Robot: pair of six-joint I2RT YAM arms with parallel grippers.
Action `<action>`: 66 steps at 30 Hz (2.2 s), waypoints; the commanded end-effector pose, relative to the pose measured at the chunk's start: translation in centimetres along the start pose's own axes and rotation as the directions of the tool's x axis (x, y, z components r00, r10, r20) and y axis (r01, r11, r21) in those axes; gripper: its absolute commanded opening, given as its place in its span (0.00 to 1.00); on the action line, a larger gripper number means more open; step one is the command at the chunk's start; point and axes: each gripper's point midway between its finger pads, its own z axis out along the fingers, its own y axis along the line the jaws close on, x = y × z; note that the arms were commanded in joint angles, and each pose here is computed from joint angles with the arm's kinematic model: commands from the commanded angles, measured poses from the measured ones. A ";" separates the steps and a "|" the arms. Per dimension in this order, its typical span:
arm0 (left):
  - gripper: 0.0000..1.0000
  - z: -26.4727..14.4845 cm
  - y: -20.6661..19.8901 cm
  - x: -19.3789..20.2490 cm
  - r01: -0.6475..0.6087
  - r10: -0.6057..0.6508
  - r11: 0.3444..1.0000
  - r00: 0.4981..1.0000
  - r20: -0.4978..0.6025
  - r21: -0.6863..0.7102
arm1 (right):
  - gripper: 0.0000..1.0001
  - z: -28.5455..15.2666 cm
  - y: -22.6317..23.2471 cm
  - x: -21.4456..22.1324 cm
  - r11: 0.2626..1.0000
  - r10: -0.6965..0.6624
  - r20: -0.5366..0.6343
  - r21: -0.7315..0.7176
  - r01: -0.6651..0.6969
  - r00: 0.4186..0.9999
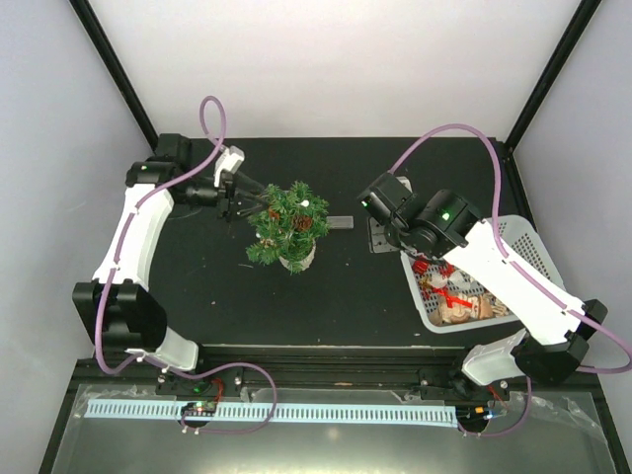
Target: Decorate the small christmas tree
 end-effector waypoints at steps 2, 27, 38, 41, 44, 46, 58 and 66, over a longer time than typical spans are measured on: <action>0.76 0.9 1.7 -0.9 -0.037 0.037 0.994 0.999 0.004 -0.100 | 0.62 -0.6 -0.4 0.1 0.999 0.047 0.020 -0.021 -0.046 0.999; 0.66 2.1 2.5 -2.2 -0.084 0.089 0.987 0.995 0.034 -0.139 | 0.62 -0.4 -0.7 1.7 0.996 0.076 -0.008 -0.045 -0.076 0.997; 0.48 2.6 3.0 -1.6 -0.088 0.091 0.986 0.996 0.014 -0.140 | 0.62 0.0 -0.8 2.0 0.997 0.076 -0.020 -0.032 -0.077 0.997; 0.47 2.9 3.1 -1.2 -0.084 0.086 0.987 0.996 0.005 -0.135 | 0.62 0.1 -0.7 2.0 0.997 0.075 -0.021 -0.033 -0.076 0.997; 0.44 3.1 3.4 -1.0 -0.076 0.077 0.988 0.997 0.002 -0.132 | 0.62 0.2 -0.6 1.9 0.997 0.072 -0.021 -0.033 -0.073 0.997; 0.40 3.3 3.4 -1.0 -0.075 0.076 0.989 0.997 0.001 -0.124 | 0.62 0.3 -0.5 1.9 0.997 0.071 -0.023 -0.032 -0.071 0.997; 0.02 3.6 3.7 -1.9 -0.068 0.069 0.991 0.998 0.003 -0.118 | 0.62 1.3 -0.3 2.1 0.999 0.048 -0.037 -0.016 -0.049 0.998; 0.02 3.8 1.9 -3.2 -0.091 0.090 0.996 0.996 0.019 0.027 | 0.62 1.7 -0.4 2.3 0.999 0.036 -0.037 -0.006 -0.037 0.999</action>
